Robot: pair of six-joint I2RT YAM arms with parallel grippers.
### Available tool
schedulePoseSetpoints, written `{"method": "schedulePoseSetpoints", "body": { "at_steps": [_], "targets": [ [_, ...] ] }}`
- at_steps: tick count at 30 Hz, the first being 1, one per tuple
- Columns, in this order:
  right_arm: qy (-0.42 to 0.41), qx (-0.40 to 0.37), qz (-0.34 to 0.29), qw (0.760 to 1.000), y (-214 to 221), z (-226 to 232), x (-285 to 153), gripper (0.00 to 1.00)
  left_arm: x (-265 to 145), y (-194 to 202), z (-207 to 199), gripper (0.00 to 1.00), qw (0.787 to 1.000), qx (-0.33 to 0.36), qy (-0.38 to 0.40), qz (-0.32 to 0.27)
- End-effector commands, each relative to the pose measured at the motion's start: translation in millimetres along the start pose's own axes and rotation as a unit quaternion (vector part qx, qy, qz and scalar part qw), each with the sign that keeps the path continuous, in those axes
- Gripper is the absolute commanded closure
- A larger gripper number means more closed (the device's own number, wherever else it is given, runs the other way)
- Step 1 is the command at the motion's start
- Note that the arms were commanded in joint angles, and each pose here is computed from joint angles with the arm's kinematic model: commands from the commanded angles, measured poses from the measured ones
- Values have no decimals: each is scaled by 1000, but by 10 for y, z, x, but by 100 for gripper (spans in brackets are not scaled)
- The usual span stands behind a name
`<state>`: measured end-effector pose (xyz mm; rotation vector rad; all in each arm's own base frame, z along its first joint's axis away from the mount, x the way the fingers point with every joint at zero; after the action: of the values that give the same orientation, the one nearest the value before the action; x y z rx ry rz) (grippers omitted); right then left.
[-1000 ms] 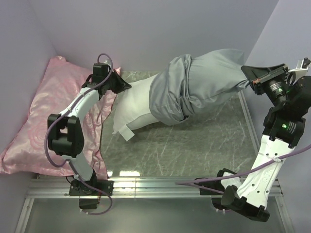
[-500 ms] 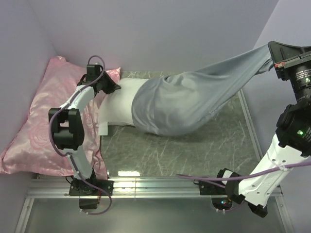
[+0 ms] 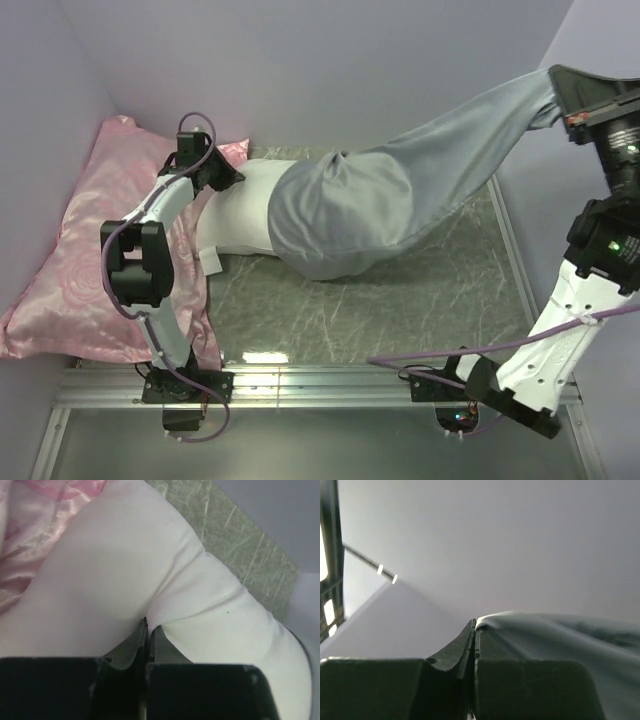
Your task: Remove the pillowcase from the pillow
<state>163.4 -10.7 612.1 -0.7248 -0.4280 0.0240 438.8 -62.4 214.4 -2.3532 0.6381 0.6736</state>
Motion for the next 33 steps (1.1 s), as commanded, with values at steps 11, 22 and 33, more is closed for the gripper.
{"method": "schedulePoseSetpoints", "body": {
  "at_steps": [11, 22, 33],
  "targets": [
    [79, -72, 322, 941, 2467, -1226, 787, 100, -110, 236, -219, 96, 997, 77, -10, 10],
    [175, -121, 416, 884, 3210, -1932, 760, 92, -1018, 206, -764, 24, 981, 179, -2, -77],
    [196, -184, 374, 888, 2795, -1781, 649, 23, -945, 1288, -596, 15, 978, 208, 16, -22]
  ]
}}
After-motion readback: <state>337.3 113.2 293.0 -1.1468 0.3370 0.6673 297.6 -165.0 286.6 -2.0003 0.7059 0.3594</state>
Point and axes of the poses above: each gripper's point midway between its finger pads, its own x axis out along the fingers, its own z axis along the line the jaws close on, y = z × x, the point moved 10 cm from there along -x, back along the fingers, and after that the axes turned 6 degrees about -x, right-handed, at the moved point
